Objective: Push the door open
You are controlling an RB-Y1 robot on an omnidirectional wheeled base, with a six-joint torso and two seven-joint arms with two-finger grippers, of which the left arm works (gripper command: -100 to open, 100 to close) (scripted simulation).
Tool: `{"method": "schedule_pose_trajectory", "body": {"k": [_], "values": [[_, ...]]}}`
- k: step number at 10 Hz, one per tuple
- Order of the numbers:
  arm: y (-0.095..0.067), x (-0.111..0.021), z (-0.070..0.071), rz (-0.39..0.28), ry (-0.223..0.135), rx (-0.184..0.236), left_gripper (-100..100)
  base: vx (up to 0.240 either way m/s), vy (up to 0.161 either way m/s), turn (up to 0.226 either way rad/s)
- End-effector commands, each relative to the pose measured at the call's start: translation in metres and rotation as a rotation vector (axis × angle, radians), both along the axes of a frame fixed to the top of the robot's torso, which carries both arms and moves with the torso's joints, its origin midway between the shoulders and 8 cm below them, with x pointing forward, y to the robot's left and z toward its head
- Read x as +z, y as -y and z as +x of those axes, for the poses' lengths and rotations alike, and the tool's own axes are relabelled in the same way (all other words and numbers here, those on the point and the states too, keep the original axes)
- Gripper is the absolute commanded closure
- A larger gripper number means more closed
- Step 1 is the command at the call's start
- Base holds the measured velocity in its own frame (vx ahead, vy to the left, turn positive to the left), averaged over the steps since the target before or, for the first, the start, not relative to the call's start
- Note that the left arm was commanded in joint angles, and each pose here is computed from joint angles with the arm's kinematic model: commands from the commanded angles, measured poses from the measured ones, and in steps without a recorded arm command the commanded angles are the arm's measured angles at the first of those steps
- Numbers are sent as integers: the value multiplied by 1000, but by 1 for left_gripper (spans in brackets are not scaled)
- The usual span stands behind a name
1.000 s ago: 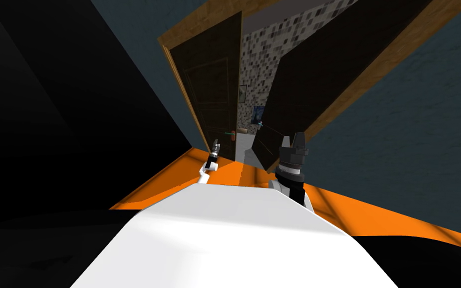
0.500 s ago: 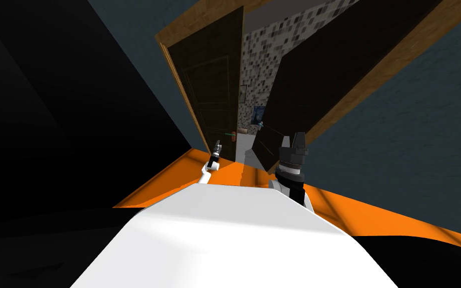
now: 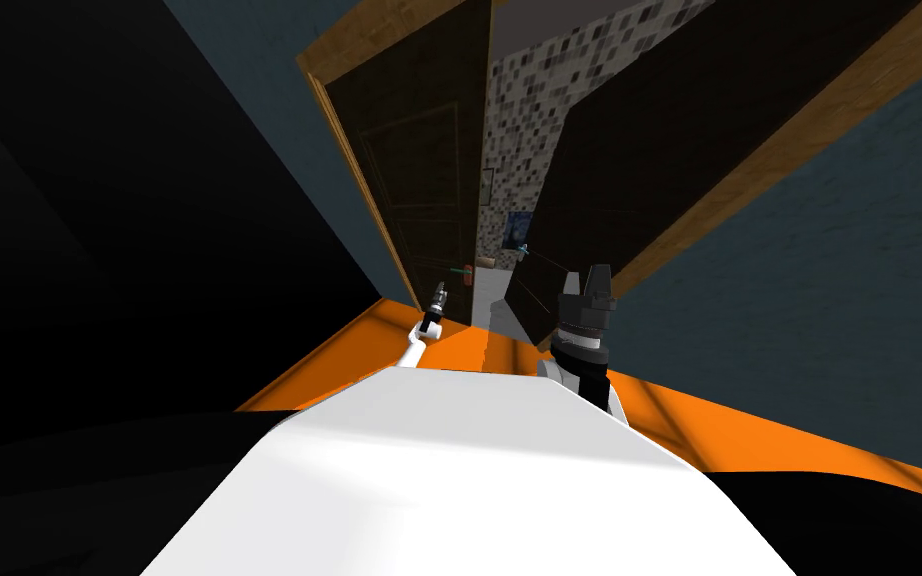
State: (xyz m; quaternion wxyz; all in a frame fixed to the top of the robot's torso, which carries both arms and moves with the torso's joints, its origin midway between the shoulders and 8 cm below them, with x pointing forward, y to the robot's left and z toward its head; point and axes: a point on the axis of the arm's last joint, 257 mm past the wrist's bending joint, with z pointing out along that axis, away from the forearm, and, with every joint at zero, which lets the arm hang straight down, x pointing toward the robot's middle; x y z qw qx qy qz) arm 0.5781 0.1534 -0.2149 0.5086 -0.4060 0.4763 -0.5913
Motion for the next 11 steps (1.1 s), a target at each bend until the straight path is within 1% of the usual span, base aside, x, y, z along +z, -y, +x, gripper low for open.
{"method": "schedule_pose_trajectory", "body": {"k": [1,4,5,7,11], "values": [[5,-8,4,4,-20,-8,-100,55,18,-8],[19,-25,13,13,-63,-27,-100,90,27,-19],[19,-25,13,13,-63,-27,-100,60,22,-1],[28,-35,17,19,-90,-40,-100,57,35,-11],[47,-52,23,29,-138,-65,-100,97,31,-15]]}}
